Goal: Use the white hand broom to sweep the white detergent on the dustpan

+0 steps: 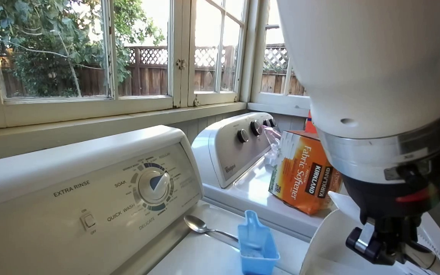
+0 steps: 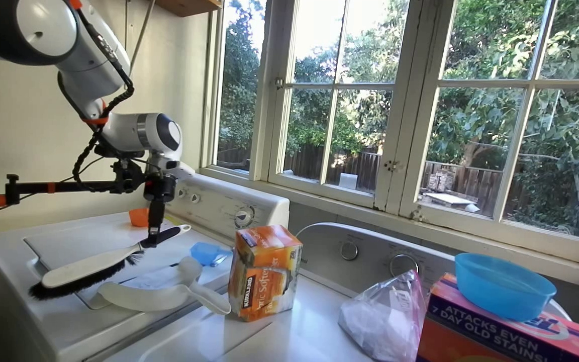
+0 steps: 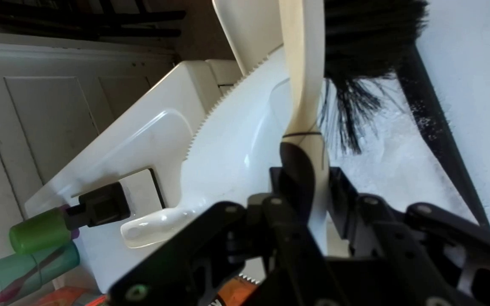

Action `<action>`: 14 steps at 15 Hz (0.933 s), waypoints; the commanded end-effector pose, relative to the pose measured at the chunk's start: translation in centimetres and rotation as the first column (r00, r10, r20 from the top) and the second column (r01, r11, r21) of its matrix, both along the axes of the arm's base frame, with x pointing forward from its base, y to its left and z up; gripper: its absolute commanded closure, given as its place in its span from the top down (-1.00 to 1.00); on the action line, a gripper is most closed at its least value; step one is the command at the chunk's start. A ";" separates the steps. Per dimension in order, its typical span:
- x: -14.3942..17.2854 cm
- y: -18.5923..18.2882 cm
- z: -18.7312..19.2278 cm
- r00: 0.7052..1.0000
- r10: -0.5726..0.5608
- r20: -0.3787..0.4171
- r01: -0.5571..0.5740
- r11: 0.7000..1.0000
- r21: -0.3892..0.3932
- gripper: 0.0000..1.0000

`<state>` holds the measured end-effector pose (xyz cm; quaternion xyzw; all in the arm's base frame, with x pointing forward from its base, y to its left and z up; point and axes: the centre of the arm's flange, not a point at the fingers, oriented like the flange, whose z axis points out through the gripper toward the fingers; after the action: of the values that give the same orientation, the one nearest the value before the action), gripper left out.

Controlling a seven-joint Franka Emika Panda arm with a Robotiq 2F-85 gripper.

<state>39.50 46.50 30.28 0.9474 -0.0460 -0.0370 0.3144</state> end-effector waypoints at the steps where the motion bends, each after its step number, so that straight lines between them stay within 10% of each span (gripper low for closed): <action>1: 0.1 0.0 -0.3 1.000 -0.006 -0.001 0.006 1.000 -0.017 -0.86; 14: 3.1 0.6 -1.9 0.988 -0.153 0.037 0.155 0.986 -0.056 -0.86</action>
<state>42.37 45.79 28.26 0.9366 -0.1082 -0.0349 0.3313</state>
